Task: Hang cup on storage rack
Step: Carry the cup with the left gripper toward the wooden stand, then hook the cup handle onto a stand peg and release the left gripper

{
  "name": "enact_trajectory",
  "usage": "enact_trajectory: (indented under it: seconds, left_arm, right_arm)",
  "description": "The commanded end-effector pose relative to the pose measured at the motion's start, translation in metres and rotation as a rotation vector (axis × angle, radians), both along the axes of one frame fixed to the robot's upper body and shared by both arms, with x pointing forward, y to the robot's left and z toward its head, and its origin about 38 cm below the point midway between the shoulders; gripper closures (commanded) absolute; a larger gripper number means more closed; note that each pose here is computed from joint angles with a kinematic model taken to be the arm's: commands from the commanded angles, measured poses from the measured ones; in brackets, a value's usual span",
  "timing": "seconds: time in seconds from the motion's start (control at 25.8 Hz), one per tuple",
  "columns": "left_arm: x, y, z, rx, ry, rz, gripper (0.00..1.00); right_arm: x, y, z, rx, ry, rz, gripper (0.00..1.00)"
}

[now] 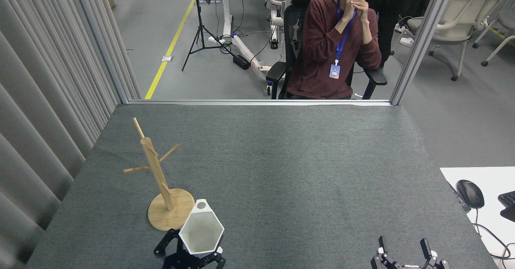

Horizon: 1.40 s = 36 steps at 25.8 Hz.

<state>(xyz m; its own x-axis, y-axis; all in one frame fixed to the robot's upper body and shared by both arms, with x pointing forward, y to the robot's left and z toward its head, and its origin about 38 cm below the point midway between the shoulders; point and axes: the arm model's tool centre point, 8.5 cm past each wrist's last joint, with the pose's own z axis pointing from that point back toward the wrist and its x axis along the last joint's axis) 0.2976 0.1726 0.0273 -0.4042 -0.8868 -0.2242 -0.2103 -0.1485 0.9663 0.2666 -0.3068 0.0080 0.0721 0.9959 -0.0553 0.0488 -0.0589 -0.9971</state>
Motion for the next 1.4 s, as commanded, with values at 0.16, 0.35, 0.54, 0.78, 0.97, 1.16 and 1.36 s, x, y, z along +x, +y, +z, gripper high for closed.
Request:
enact_trajectory:
  seconds: [0.16,0.35,0.54,0.78,0.97,1.16,1.36]
  left_arm:
    - [-0.003,0.071,0.022,0.092,-0.121,0.309,0.67]
    - [0.019,0.118,0.011,0.298,-0.142,0.435,0.65]
    - [0.05,0.141,0.014,0.367,-0.149,0.478,0.65]
    - [0.061,0.146,0.022,0.378,-0.166,0.493,0.65]
    - [0.072,0.147,0.028,0.37,-0.178,0.498,0.63]
    - [0.079,0.152,0.033,0.382,-0.188,0.493,0.62]
    - [0.078,0.148,0.028,0.432,-0.179,0.471,0.61]
  right_arm:
    - [-0.014,-0.004,-0.013,-0.05,0.056,0.019,0.01]
    - [-0.014,-0.001,-0.013,-0.042,0.056,0.017,0.01]
    - [-0.014,-0.001,-0.012,-0.045,0.055,0.018,0.01]
    - [-0.014,-0.001,-0.013,-0.041,0.054,0.015,0.01]
    - [-0.014,-0.001,-0.013,-0.04,0.054,0.015,0.01]
    - [-0.015,-0.001,-0.014,-0.038,0.055,0.011,0.01]
    - [-0.014,0.001,-0.014,-0.033,0.053,0.009,0.01]
